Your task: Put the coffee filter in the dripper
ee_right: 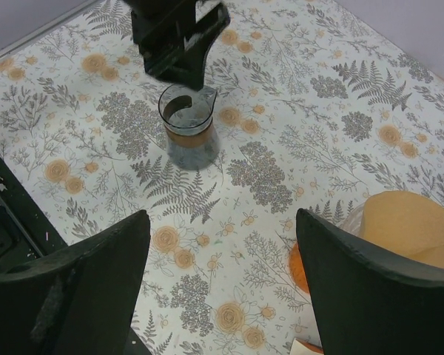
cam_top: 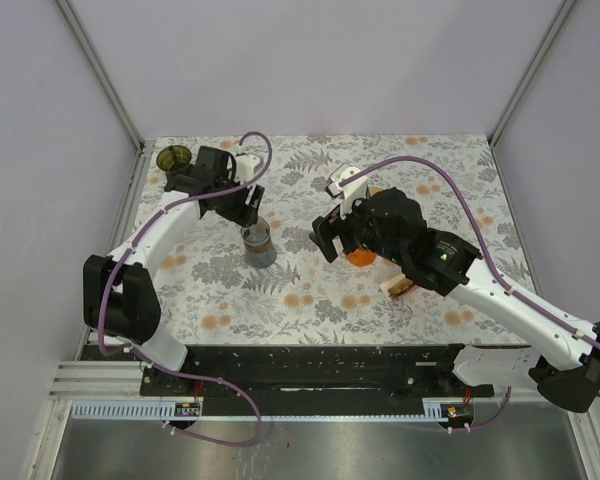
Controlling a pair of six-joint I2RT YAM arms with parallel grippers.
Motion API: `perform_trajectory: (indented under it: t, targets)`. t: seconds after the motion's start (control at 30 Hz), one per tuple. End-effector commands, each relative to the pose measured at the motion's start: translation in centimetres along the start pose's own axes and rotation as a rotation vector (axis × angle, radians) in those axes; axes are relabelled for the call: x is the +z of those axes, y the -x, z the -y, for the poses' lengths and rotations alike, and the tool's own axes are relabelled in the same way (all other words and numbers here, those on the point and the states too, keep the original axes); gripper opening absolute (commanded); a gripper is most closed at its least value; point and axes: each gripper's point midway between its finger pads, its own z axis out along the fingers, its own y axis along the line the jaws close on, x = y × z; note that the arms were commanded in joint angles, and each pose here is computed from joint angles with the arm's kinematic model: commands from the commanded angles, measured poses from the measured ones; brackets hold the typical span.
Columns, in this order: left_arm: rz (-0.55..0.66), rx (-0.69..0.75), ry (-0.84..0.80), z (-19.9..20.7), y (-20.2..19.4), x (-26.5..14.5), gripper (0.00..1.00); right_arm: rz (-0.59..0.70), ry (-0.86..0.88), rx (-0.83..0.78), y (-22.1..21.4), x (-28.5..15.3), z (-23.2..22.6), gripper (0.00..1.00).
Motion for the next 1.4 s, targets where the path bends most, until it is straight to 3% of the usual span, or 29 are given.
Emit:
perform_trajectory:
  t: [0.0,0.33,0.57,0.87,1.0,1.37]
  targets:
    - [0.215,-0.014,0.152,-4.8,7.9,-5.1,0.71,0.075,0.033,0.015,1.8,-0.6,-0.7,0.88]
    - [0.050,-0.118,0.480,-17.9,10.5,-1.4,0.76,0.069,0.040,0.005,1.0,-1.1,-0.7,0.88]
    - [-0.100,-0.021,0.702,-24.4,9.5,0.6,0.79,0.045,0.041,-0.018,-0.2,-0.8,-0.7,0.88]
    - [-0.229,0.066,0.842,-28.7,7.1,2.8,0.77,0.003,0.059,-0.041,-1.6,-0.1,-1.0,0.89]
    - [-0.239,0.075,0.792,-29.1,6.2,4.0,0.81,-0.002,0.055,-0.050,-1.4,-0.3,-0.9,0.89]
    - [-0.242,0.146,0.833,-32.1,5.4,5.6,0.77,-0.032,0.058,-0.014,-1.2,-0.2,-1.1,0.89]
